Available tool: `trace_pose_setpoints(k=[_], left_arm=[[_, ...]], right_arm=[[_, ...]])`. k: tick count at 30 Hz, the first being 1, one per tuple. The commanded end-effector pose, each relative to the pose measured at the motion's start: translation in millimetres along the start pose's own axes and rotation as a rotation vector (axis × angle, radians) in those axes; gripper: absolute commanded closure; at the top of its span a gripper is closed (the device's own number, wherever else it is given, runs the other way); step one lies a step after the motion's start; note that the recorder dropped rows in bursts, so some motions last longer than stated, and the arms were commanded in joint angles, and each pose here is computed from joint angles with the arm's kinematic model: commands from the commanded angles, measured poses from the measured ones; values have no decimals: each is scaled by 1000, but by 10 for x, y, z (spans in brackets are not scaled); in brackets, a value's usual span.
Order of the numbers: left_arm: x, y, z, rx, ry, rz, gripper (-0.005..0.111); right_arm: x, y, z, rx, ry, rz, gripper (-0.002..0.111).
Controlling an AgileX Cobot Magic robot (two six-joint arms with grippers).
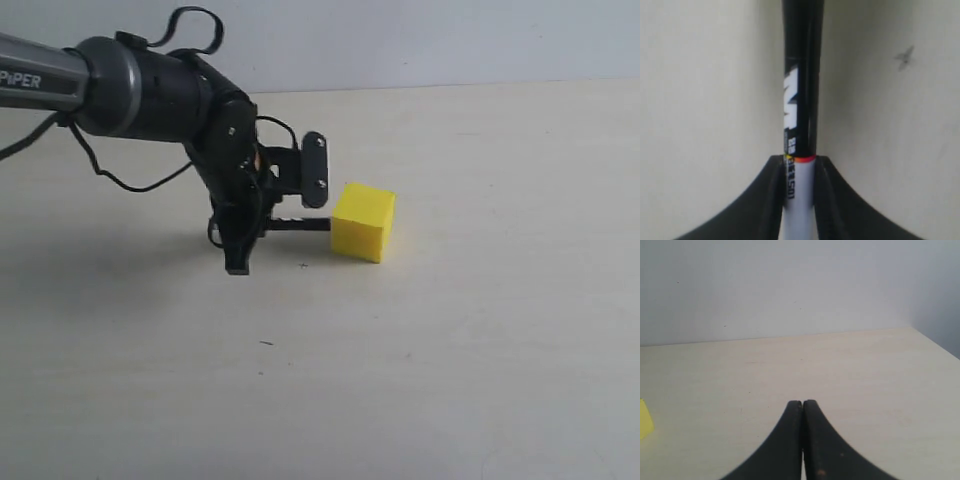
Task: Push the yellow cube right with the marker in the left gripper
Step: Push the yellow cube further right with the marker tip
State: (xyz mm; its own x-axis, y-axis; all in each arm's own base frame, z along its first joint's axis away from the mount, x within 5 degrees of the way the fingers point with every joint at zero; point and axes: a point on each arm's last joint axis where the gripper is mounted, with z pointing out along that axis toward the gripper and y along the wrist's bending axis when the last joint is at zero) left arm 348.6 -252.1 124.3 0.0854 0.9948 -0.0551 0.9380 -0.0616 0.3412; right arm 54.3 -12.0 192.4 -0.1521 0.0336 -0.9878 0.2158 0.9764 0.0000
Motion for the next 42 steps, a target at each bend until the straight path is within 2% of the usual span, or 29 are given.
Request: trace_pose_setpoints(k=[1, 8, 12, 15, 19, 22, 28, 30, 34, 37, 42], left_arm=[[-203, -112, -71, 20, -15, 49, 107], [3, -55, -181, 76, 57, -10, 107], [11, -49, -179, 74, 58, -44, 107], [-94, -67, -149, 42, 16, -26, 107], [-404, -115, -100, -30, -84, 7, 107], [-497, -133, -110, -13, -64, 10, 107], [-169, -25, -136, 48, 99, -76, 107], [-66, 19, -155, 62, 122, -121, 107], [-23, 37, -156, 68, 129, -164, 107], [-95, 24, -142, 49, 100, -153, 107], [-417, -55, -120, -28, -14, -84, 107]], right_arm=[[11, -2, 2, 4, -1, 1, 108], [11, -2, 2, 4, -1, 1, 108], [11, -2, 2, 4, -1, 1, 108], [11, -2, 2, 4, -1, 1, 108], [11, -2, 2, 4, -1, 1, 108], [11, -2, 2, 4, -1, 1, 108], [11, -2, 2, 4, -1, 1, 108], [11, -2, 2, 4, -1, 1, 108], [11, -2, 2, 4, -1, 1, 108], [11, -2, 2, 4, -1, 1, 108], [11, -2, 2, 4, -1, 1, 108]])
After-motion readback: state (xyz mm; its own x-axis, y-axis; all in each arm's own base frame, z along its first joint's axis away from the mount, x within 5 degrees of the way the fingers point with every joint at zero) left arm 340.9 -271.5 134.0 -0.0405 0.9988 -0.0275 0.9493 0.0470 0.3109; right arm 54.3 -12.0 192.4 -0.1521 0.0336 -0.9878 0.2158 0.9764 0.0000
